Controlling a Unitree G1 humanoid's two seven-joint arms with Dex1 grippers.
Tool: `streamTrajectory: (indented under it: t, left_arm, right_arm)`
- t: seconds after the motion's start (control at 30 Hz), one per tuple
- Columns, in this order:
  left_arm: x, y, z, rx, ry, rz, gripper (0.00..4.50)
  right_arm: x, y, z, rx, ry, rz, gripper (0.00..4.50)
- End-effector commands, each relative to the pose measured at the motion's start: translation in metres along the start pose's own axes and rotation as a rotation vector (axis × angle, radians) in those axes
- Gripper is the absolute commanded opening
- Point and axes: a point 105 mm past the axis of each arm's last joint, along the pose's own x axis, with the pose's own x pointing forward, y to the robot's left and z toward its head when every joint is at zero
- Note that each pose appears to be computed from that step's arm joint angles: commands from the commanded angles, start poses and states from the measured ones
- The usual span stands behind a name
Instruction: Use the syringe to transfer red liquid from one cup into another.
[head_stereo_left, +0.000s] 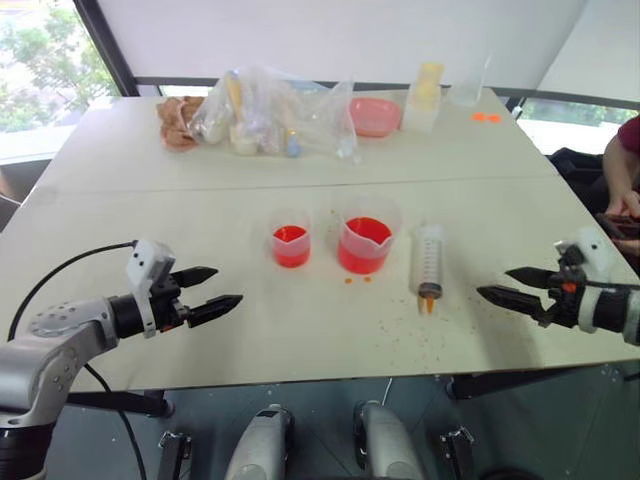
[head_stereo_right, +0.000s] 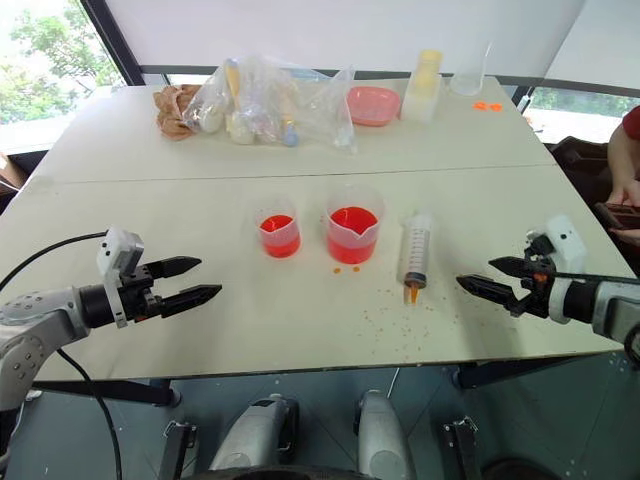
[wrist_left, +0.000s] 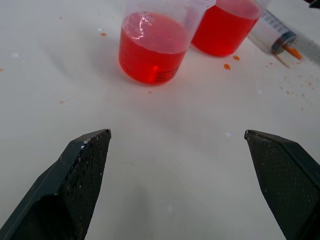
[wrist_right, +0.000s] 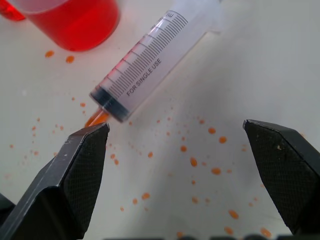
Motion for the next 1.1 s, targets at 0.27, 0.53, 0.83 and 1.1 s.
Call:
streamTrajectory:
  t: [0.27,0.53,0.83,1.1]
  left_arm:
    - [-0.018,-0.039,0.102,0.294,-0.053,-0.259,4.44]
    - [-0.011,-0.051,0.123,0.362,-0.105,-0.362,4.44]
    - [0.004,-0.048,0.104,0.332,-0.108,-0.357,4.50]
    - [0.009,-0.044,0.097,0.321,-0.111,-0.328,4.50]
  right_arm:
    - [0.044,0.017,0.062,0.284,0.139,0.069,4.50]
    - [0.085,0.017,0.050,0.386,0.316,0.023,4.50]
    - [0.106,0.000,0.015,0.375,0.445,-0.119,3.95]
    - [0.111,-0.001,0.011,0.322,0.461,-0.117,1.43]
